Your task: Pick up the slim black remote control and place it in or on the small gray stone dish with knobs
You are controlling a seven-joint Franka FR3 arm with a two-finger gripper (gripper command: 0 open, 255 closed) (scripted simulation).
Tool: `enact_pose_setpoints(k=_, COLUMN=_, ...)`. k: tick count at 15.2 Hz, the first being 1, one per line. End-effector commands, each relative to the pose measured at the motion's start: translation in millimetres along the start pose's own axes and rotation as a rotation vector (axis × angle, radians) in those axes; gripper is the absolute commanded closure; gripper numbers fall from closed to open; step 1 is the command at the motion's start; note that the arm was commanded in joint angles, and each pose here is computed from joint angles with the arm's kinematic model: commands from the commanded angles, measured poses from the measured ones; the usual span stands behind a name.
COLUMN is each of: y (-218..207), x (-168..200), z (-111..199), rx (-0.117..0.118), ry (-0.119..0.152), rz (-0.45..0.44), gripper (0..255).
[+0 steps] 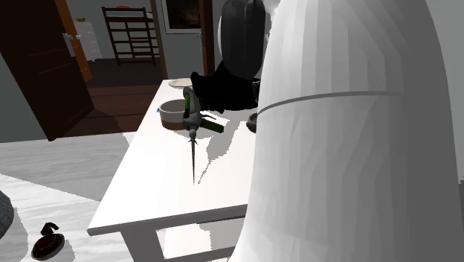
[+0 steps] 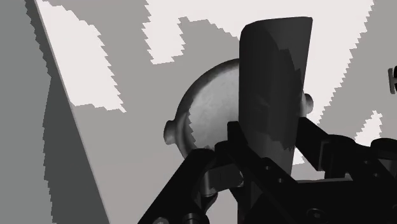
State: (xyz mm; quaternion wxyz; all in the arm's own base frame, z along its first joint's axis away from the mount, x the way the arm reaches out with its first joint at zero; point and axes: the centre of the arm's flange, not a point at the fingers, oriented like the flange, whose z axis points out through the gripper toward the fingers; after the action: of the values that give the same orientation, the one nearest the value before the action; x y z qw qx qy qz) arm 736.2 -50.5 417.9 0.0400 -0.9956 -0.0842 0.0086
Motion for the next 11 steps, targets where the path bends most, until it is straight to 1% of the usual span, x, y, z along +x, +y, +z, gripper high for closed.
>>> enact_pose_setpoints(k=1, y=2, x=1, z=11, rx=0.0, ry=0.001, rz=0.0, gripper=255)
enact_pose_setpoints(k=8, y=5, x=2, z=50, rx=0.0, ry=0.001, rz=0.0, gripper=255)
enact_pose_setpoints(k=11, y=5, x=2, z=50, rx=0.0, ry=0.001, rz=0.0, gripper=255)
